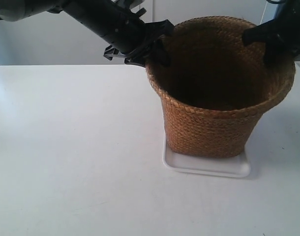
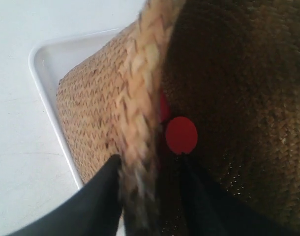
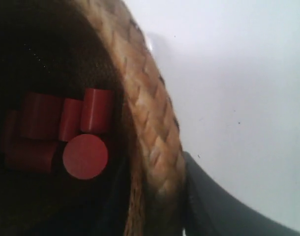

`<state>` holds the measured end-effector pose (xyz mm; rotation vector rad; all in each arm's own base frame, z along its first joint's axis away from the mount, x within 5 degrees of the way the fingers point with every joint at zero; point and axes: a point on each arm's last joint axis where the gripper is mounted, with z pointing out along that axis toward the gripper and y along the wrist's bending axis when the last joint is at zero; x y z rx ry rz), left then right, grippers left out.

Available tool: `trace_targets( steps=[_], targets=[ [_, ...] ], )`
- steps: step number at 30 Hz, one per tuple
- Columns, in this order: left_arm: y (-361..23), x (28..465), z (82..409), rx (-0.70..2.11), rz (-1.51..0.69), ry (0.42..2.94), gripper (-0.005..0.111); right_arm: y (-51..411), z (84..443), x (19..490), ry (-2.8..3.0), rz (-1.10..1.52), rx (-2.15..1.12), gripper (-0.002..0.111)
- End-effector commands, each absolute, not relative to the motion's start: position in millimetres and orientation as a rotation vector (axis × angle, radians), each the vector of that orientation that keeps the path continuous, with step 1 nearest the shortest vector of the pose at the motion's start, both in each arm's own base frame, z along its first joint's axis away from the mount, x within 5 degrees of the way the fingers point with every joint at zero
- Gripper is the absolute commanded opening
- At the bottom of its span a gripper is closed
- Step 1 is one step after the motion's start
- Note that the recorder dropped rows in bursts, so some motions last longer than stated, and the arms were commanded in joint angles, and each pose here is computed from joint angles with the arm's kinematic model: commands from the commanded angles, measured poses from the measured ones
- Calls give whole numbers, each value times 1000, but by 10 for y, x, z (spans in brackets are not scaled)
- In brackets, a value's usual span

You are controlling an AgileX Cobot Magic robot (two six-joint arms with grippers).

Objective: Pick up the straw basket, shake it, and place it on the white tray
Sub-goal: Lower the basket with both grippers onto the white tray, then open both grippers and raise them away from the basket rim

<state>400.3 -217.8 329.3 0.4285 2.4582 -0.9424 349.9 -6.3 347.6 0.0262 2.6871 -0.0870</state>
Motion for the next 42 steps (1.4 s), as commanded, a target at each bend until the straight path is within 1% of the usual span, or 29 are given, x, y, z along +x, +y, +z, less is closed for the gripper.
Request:
trace_targets(
  steps=[1,5,8,12,16,18,29,35,36,37,38,39,40,42],
  targets=[
    [-2203,3944,3395,448,-983,2434,50,-107,3489,3508,2665,-106,26,47],
    [-2203,3944,3395,470,-975,2425,50,-106,3497,3524,2644,-105,25,59],
    [-2203,3949,3398,467,-973,2419,50,-106,3503,3533,2633,-105,24,63],
    [-2198,3948,3432,462,-969,2400,50,-106,3517,3540,2616,-102,28,63],
    [-2190,3935,3459,482,-959,2388,61,-105,3535,3535,2605,-98,42,64],
    [-2183,3917,3495,500,-953,2374,64,-105,3574,3509,2594,-98,42,64],
    [-2098,3753,3876,518,-928,2268,64,-104,3948,3262,2463,-98,41,64],
    [-1972,3593,4061,567,-811,2273,64,-96,4138,3080,2413,-86,46,63],
    [-1953,3563,4083,581,-794,2279,61,-94,4190,3030,2396,-83,46,61],
    [-1927,3519,4115,600,-774,2288,54,-93,4239,2981,2379,-82,49,57],
    [-1898,3473,4148,619,-750,2296,45,-92,4284,2935,2364,-81,50,52],
    [-1875,3426,4186,633,-739,2301,35,-88,4345,2869,2343,-74,51,44],
    [-1845,3377,4220,651,-718,2310,19,-74,4419,2795,2312,-53,53,35],
    [-1788,3282,4315,672,-683,2301,0,-37,4569,2641,2244,5,58,18]
  ],
)
